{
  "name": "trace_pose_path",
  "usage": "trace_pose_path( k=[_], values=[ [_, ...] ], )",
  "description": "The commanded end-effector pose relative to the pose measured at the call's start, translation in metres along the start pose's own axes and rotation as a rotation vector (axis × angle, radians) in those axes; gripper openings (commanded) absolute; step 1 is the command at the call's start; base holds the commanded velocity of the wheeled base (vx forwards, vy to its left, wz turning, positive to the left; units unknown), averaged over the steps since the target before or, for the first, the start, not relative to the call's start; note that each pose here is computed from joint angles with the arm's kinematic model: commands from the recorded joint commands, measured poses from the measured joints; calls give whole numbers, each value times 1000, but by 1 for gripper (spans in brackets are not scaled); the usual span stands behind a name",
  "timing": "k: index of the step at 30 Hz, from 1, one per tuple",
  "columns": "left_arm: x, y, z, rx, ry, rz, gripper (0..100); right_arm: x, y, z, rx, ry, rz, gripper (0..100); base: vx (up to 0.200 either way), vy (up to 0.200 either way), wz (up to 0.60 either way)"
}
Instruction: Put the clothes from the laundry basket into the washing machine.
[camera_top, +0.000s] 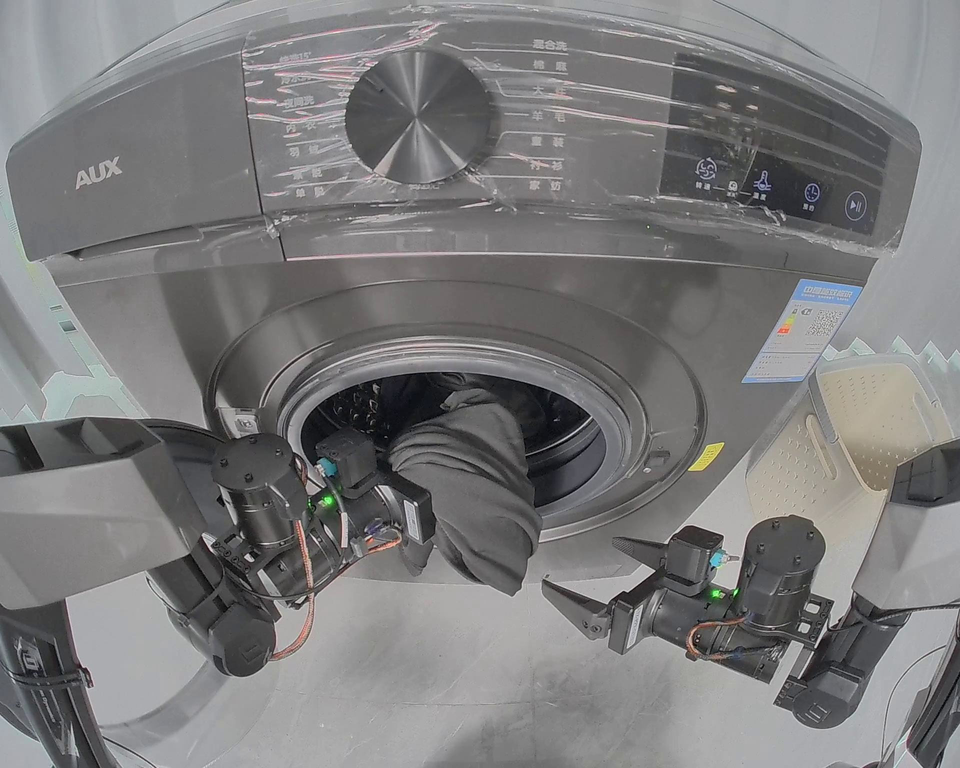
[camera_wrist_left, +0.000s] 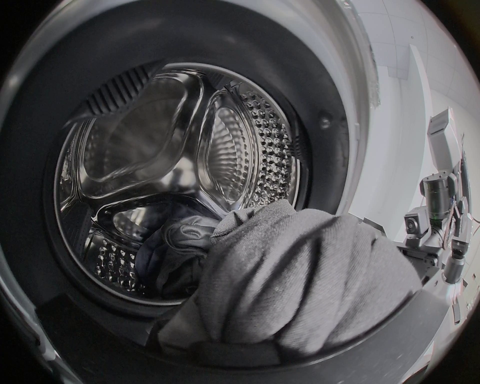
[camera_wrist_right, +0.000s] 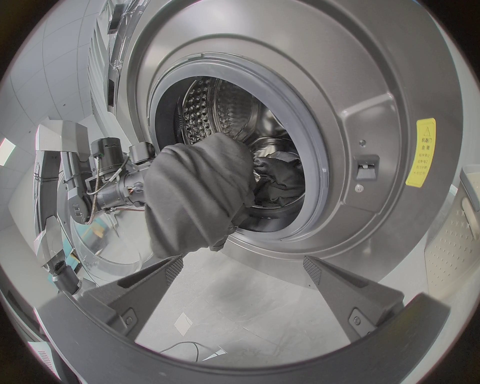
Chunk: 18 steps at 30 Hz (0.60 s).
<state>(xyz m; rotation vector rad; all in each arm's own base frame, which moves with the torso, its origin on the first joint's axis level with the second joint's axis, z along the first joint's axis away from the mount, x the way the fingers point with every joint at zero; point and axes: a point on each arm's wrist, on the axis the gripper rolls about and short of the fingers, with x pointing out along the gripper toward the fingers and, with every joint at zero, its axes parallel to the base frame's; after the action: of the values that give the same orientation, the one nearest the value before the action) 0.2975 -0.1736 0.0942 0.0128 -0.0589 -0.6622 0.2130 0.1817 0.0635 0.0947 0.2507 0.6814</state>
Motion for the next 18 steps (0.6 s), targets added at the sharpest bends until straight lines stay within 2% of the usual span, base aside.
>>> trace_pose_path(
  k=[1, 8, 10, 13, 18],
  values=[
    [20, 1, -12, -27, -10, 0, 0, -4, 7, 2, -4, -7, 24, 100, 0, 0, 0],
    [61, 9, -30, -37, -66, 22, 0, -9, 13, 2, -9, -2, 44, 100, 0, 0, 0],
    [83, 10, -40, -49, -104, 49, 0, -10, 14, 2, -9, 1, 49, 100, 0, 0, 0],
    [103, 15, -46, -49, -145, 66, 0, -10, 13, 1, -9, 4, 48, 100, 0, 0, 0],
    [125, 22, -57, -54, -126, 86, 0, -10, 13, -1, -10, 15, 48, 100, 0, 0, 0]
  ],
)
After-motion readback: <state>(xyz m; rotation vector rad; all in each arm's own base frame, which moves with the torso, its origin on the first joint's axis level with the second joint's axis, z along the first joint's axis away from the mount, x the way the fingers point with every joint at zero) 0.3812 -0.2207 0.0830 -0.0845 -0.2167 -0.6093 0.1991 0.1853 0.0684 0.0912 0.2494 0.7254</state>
